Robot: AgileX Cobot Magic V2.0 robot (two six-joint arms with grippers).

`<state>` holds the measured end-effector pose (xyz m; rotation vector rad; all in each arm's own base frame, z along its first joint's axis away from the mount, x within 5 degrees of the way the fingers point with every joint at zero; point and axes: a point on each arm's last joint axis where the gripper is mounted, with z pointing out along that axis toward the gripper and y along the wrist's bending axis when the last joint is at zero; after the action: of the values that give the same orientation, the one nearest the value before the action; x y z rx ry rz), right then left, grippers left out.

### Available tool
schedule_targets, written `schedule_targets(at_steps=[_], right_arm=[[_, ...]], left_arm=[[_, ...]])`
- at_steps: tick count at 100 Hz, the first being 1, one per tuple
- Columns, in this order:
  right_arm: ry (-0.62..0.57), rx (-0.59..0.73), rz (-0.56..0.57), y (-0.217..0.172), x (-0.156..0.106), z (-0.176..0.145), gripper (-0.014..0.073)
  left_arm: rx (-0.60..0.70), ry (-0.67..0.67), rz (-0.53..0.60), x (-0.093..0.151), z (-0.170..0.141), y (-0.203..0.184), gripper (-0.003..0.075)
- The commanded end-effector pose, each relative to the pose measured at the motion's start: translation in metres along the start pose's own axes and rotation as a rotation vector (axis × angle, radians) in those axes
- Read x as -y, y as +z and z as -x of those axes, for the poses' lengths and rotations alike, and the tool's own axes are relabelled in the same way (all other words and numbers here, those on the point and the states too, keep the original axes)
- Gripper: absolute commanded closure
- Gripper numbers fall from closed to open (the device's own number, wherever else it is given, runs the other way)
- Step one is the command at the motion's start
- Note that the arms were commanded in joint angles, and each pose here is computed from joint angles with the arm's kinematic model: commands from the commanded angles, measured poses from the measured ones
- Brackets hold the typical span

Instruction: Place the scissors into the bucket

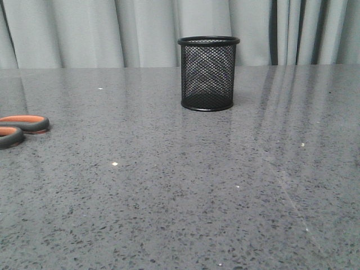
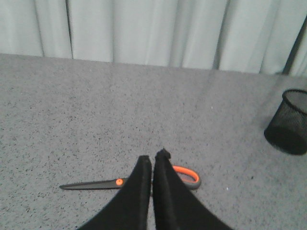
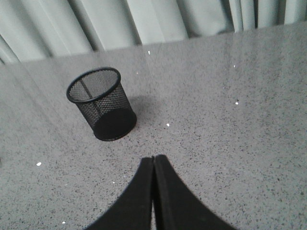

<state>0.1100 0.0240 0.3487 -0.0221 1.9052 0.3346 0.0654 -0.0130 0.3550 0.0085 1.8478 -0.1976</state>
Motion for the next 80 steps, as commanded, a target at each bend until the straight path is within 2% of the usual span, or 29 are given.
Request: schedule_targets(at_steps=[1,21,33,42,50,57,62,67,80], right_arm=[[-0.014,0.0,-0.009,0.01,-0.002,0.027,0.0646],[-0.049,-0.073,-0.011,0.026,-0.001,0.035,0.0634],[-0.074,-0.075,-0.011,0.028,-0.001,0.035,0.0519],[-0.076,-0.068,-0.009,0.027,-0.002,0.038,0.0348],[-0.078,-0.06,-0.008,0.026,-0.002,0.041,0.0183],[-0.087,-0.064,-0.006,0.026,-0.003,0.043,0.0141],[-0.098,-0.062,-0.005,0.025,-0.003,0.044,0.0148],[-0.098,-0.058,-0.005,0.025,-0.003,0.044,0.015],[-0.106,-0.058,-0.005,0.025,-0.003,0.044,0.015]], left_arm=[[-0.045,0.046,-0.01,0.003,0.028,0.008,0.074],[-0.168,0.046,-0.057,0.006,0.046,0.031,0.0739],[-0.175,0.095,-0.136,0.011,0.05,0.041,0.0718],[-0.171,0.103,-0.181,0.015,0.051,0.045,0.0615],[-0.18,0.087,-0.191,0.015,0.051,0.049,0.0455],[-0.186,0.082,-0.196,0.015,0.051,0.051,0.0318],[-0.189,0.092,-0.2,0.015,0.05,0.052,0.0262],[-0.196,0.091,-0.203,0.015,0.05,0.054,0.0255],[-0.251,0.143,-0.227,0.015,0.05,0.061,0.0309]])
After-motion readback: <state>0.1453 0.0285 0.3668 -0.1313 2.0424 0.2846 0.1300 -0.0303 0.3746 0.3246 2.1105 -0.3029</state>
